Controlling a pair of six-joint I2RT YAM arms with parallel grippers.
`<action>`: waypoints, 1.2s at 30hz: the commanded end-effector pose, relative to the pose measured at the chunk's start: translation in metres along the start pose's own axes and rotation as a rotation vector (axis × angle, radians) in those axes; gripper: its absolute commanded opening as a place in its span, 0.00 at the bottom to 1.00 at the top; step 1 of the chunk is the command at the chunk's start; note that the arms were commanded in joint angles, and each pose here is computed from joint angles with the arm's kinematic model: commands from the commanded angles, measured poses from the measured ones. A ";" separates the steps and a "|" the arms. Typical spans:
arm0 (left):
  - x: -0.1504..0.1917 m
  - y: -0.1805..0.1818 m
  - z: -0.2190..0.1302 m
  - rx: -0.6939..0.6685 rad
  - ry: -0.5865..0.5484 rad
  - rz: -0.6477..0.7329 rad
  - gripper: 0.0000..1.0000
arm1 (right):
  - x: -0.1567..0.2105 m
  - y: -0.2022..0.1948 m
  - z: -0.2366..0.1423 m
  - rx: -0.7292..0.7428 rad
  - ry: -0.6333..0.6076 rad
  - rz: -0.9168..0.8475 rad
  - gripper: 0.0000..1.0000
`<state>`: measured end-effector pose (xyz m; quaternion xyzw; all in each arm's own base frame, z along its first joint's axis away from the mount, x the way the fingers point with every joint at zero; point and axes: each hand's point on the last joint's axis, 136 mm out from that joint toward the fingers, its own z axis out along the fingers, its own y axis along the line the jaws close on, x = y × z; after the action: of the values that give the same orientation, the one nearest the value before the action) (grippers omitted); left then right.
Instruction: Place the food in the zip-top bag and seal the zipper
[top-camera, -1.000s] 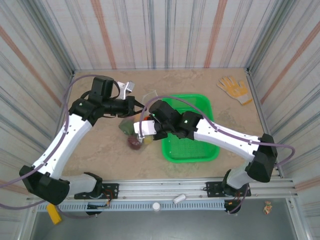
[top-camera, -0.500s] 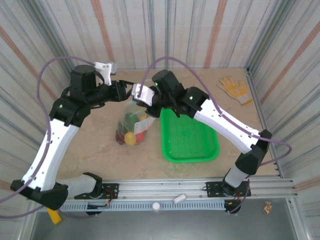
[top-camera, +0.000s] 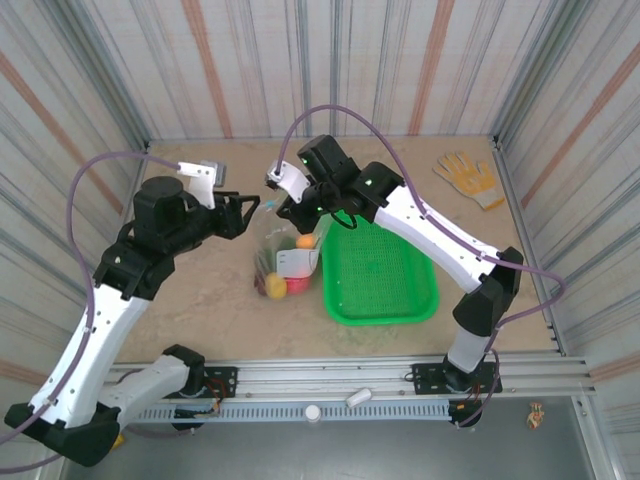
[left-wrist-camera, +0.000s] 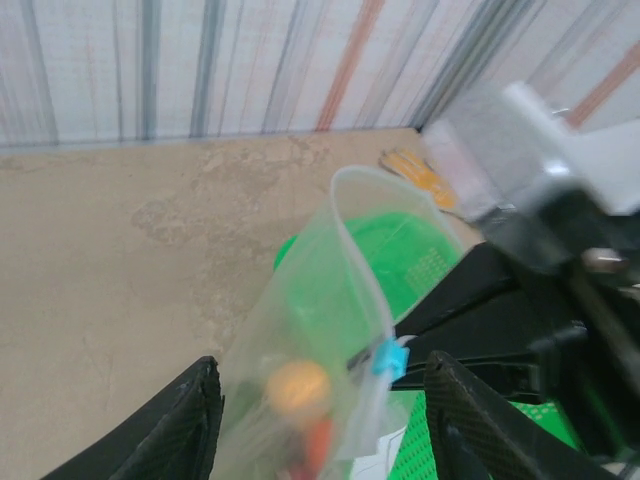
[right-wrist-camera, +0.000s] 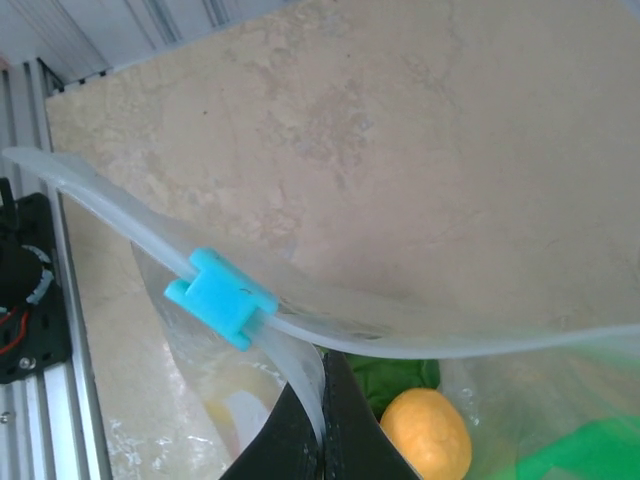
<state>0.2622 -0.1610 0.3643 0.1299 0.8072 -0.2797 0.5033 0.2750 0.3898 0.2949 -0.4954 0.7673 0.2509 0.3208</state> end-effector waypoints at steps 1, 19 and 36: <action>0.000 -0.032 -0.006 0.182 -0.057 0.113 0.55 | 0.002 0.004 -0.008 -0.032 -0.028 0.039 0.00; 0.061 -0.063 0.004 0.345 -0.133 0.568 0.23 | 0.016 0.032 -0.028 -0.201 -0.109 -0.002 0.00; 0.062 -0.045 0.007 0.240 -0.131 0.574 0.00 | 0.016 0.018 -0.042 -0.077 -0.103 -0.028 0.32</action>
<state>0.2155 -0.2086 0.3189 0.3954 0.6714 -0.2395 0.5793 0.2420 0.3708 0.2928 -0.5049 0.7374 0.3267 0.3075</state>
